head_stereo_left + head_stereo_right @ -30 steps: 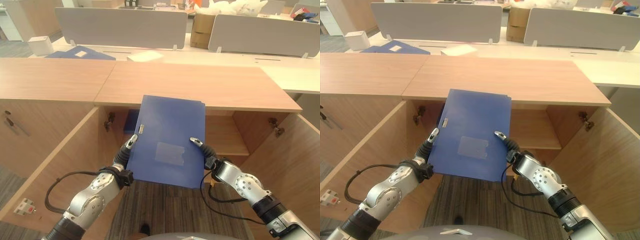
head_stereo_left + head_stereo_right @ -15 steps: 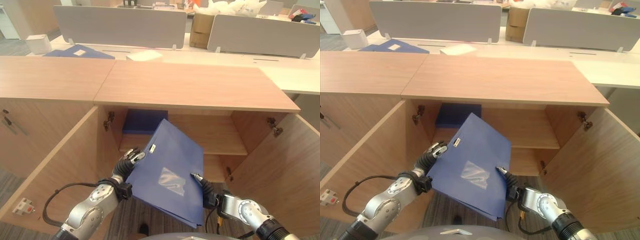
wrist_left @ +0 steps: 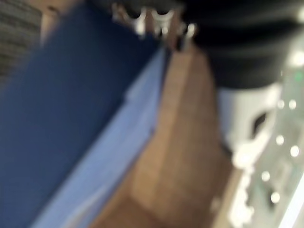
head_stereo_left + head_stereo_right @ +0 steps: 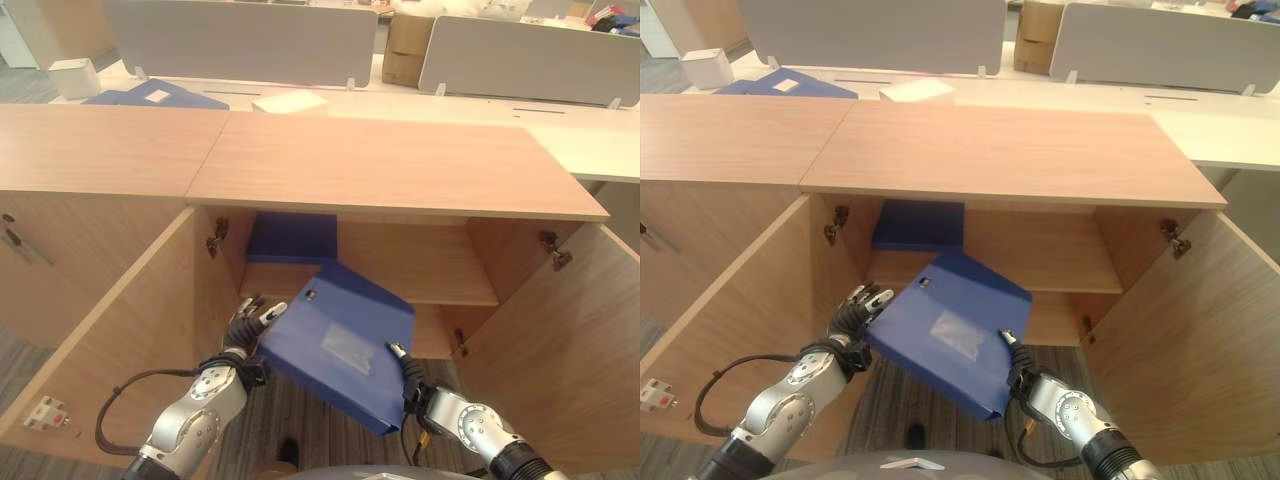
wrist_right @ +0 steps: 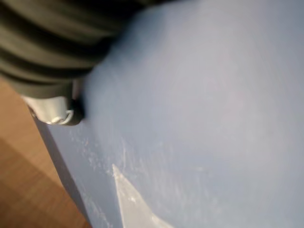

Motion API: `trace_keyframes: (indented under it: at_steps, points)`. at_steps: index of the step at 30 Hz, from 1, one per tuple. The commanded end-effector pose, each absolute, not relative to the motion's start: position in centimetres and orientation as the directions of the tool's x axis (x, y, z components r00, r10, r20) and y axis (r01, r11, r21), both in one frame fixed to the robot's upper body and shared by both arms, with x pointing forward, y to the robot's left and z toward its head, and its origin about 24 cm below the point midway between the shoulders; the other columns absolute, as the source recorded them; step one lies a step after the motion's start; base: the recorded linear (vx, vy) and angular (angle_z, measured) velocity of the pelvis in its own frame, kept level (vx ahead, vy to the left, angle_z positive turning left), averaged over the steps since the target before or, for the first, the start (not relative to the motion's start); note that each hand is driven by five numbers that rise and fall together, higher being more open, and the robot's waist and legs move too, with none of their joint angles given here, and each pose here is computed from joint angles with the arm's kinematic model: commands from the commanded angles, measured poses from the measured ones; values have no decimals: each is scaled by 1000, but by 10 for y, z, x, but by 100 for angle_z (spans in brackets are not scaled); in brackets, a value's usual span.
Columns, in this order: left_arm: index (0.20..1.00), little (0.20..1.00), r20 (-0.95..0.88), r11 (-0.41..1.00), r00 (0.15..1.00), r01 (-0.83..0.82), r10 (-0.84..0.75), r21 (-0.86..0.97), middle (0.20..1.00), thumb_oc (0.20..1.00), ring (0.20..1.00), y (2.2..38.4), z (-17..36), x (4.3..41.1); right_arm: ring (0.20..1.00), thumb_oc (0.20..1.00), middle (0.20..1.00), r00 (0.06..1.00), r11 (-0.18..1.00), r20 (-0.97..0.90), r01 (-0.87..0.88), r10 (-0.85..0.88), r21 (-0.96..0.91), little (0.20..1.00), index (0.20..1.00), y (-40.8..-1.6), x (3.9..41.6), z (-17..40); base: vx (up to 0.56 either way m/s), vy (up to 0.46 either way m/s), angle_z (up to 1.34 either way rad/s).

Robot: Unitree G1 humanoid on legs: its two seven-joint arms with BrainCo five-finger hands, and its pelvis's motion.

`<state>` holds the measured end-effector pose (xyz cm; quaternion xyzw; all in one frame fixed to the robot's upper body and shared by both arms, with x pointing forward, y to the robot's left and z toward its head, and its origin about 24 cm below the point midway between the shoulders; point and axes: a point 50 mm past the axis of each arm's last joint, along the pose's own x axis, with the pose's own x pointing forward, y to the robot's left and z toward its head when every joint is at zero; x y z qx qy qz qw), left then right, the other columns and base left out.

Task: Put the empty folder in the office cabinet

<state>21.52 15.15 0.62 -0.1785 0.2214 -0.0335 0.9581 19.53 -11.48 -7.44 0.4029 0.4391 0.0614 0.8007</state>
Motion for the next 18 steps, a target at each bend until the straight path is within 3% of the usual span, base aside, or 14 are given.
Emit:
trace_keyframes:
  at_steps: [1, 5, 10, 11, 12, 16, 17, 18]
  points:
    - [1000, 1000, -439, 969, 895, -171, 76, -180, 1000, 1000, 1000, 175, 1, 230, 200, 200, 200, 797, 578, -535, 305, 279, 757, 200, 200, -122, 239, -43, 0, 0, 0]
    - [1000, 1000, -550, 964, 821, -249, 156, -98, 1000, 1000, 1000, 189, -27, 217, 200, 200, 200, 810, 547, -551, 373, 203, 749, 200, 200, -131, 242, -45, 0, 1, -1]
    - [1000, 1000, -550, 964, 821, -249, 156, -98, 1000, 1000, 1000, 189, -27, 217, 200, 200, 200, 810, 547, -551, 373, 203, 749, 200, 200, -131, 242, -45, 0, 0, 0]
    - [1000, 1000, -683, 948, 687, -318, 247, 23, 1000, 1000, 1000, 206, -71, 187, 200, 200, 200, 816, 484, -553, 421, 166, 767, 200, 200, -138, 243, -47, 16, -13, -5]
    - [1000, 1000, -872, 904, 327, -349, 365, 248, 1000, 1000, 1000, 224, -143, 107, 200, 200, 200, 831, 457, -537, 425, 146, 781, 200, 200, -139, 245, -48, 19, -20, -16]
    - [1000, 1000, -909, 887, 187, -360, 374, 290, 1000, 1000, 1000, 225, -156, 83, 200, 200, 200, 829, 445, -538, 429, 153, 787, 200, 200, -136, 243, -51, 9, -15, -13]
    - [1000, 1000, -932, 875, 98, -389, 350, 288, 1000, 1000, 1000, 220, -163, 68, 200, 200, 200, 827, 442, -540, 430, 158, 787, 200, 200, -133, 243, -52, 9, -5, 10]
    - [1000, 1000, -939, 870, 63, -402, 339, 287, 1000, 1000, 1000, 219, -165, 61, 200, 200, 200, 826, 443, -541, 430, 158, 787, 200, 200, -132, 243, -53, 9, -5, 6]
